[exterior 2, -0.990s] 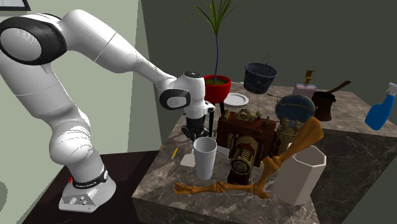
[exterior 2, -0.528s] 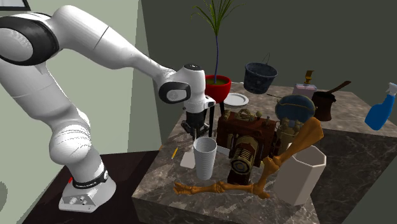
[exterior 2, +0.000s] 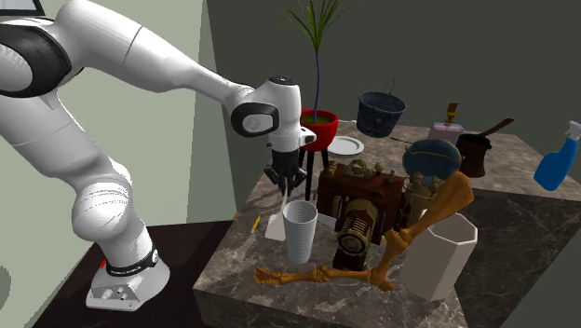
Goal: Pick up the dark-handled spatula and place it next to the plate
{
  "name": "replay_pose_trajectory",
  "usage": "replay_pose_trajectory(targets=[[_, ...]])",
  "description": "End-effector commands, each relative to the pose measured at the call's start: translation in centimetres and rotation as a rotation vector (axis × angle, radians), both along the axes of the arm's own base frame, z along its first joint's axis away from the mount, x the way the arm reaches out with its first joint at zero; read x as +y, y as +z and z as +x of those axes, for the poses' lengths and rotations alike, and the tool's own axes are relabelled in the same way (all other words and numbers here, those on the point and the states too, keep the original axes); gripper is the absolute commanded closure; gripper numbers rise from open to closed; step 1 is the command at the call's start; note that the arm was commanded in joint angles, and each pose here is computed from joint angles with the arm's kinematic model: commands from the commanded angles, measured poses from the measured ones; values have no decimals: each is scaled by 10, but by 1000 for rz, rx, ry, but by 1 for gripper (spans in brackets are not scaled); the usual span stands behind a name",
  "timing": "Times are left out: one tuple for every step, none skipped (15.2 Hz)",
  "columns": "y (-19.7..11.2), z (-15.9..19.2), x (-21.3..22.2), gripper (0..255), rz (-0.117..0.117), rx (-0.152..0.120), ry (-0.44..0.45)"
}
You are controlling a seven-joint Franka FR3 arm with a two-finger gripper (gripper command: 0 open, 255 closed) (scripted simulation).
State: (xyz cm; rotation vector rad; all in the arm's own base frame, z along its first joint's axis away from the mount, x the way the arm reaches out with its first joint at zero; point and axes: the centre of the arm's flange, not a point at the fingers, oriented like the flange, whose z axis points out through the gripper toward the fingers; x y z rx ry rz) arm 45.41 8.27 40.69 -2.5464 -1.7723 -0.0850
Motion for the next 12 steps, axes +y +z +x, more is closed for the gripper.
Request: replay_pose_trajectory(targets=[[11, -1, 0, 255, 0, 1, 0], [16, -1, 0, 255, 0, 1, 0], [17, -1, 0, 255, 0, 1, 0], [17, 1, 13, 255, 0, 1, 0], [17, 3, 26, 255, 0, 1, 0], [17, 4, 39, 255, 0, 1, 0], [17, 6, 52, 255, 0, 1, 0], [17, 8, 66, 255, 0, 1, 0], [17, 9, 79, 255, 0, 1, 0], [17, 11, 92, 255, 0, 1, 0], [17, 12, 105, 255, 0, 1, 0], [17, 14, 118, 255, 0, 1, 0]])
